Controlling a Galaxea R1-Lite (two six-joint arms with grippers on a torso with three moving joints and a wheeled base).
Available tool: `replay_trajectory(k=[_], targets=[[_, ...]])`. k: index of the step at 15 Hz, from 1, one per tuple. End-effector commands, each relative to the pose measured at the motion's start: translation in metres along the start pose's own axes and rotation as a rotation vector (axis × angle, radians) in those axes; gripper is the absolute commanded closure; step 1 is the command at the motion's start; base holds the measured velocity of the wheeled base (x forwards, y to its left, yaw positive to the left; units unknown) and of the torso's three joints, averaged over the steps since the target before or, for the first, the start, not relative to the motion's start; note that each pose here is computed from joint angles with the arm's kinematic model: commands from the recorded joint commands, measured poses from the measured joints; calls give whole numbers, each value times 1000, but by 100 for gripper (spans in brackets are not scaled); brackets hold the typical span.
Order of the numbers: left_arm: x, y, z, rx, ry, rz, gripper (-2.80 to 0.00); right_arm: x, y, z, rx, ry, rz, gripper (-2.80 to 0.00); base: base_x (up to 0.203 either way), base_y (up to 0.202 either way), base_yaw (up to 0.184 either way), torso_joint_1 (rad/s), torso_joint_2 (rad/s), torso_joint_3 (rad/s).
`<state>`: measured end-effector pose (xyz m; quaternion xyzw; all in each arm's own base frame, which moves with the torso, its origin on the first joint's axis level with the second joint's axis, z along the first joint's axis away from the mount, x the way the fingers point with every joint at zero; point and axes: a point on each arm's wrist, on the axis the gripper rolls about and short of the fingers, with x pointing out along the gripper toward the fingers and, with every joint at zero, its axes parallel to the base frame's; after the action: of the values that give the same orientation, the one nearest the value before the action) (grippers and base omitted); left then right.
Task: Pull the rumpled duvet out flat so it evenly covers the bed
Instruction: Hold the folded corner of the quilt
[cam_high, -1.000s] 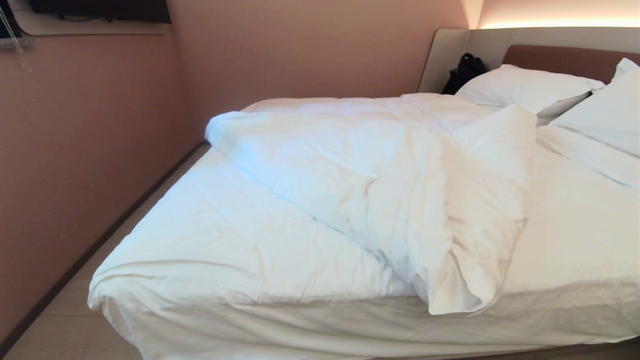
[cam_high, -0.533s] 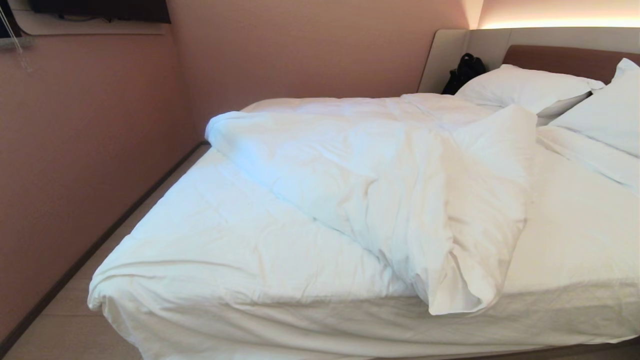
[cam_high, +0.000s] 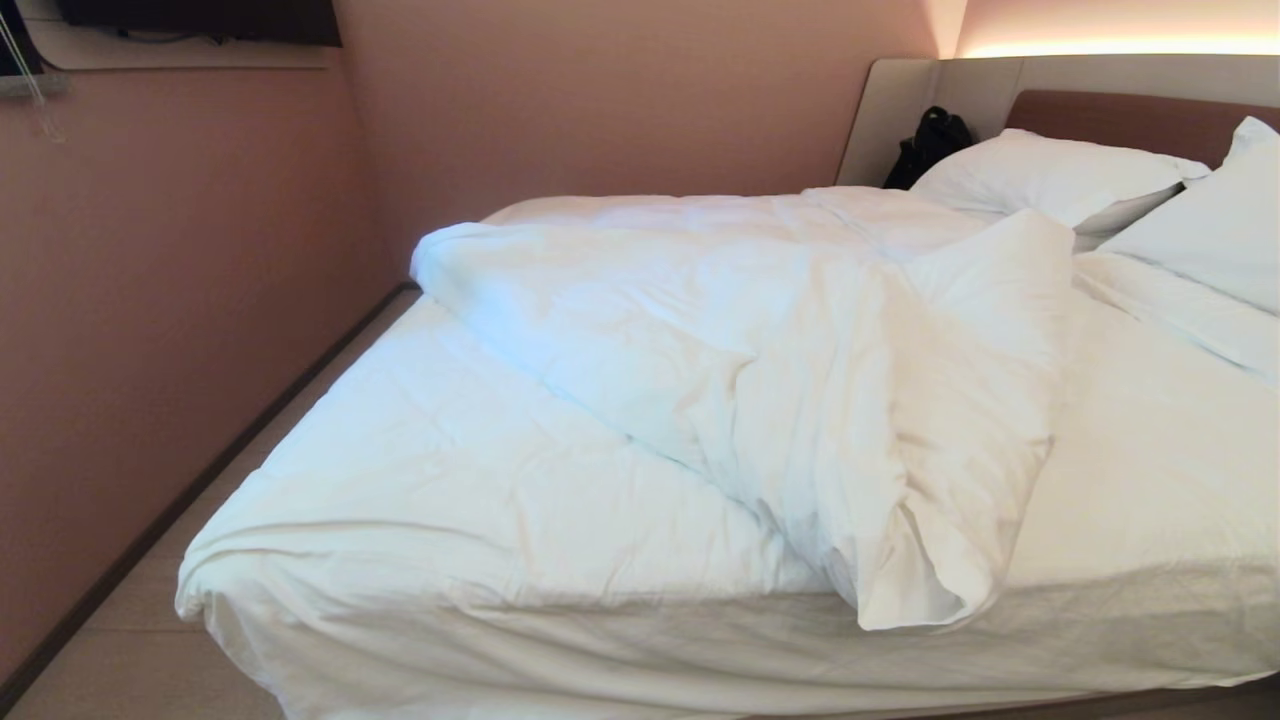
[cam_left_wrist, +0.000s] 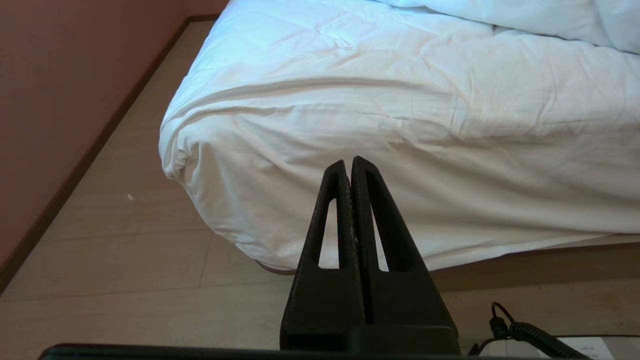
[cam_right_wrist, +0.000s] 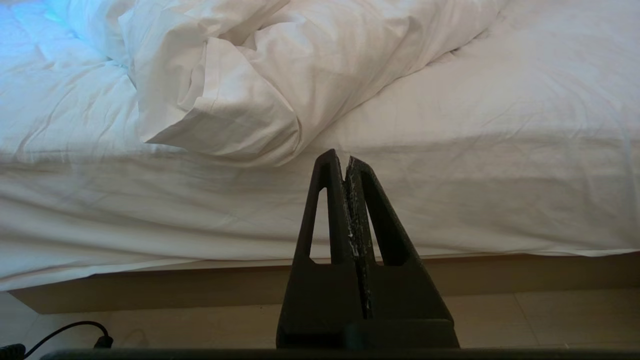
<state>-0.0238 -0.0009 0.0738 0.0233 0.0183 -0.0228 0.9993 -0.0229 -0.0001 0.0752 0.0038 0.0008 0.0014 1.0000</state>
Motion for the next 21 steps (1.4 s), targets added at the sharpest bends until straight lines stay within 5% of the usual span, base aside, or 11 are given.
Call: replay_trajectory(k=[1, 17, 21], targets=[[0, 0, 0, 2, 1, 0, 0, 0, 0, 0, -3, 0, 0, 0, 0, 0, 0, 0, 0, 0], [0, 0, 0, 0, 1, 0, 0, 0, 0, 0, -26, -2, -3, 0, 0, 0, 0, 0, 0, 0], [0, 0, 0, 0, 1, 0, 0, -8, 0, 24, -24, -70, 4, 0, 0, 0, 0, 0, 0, 0]])
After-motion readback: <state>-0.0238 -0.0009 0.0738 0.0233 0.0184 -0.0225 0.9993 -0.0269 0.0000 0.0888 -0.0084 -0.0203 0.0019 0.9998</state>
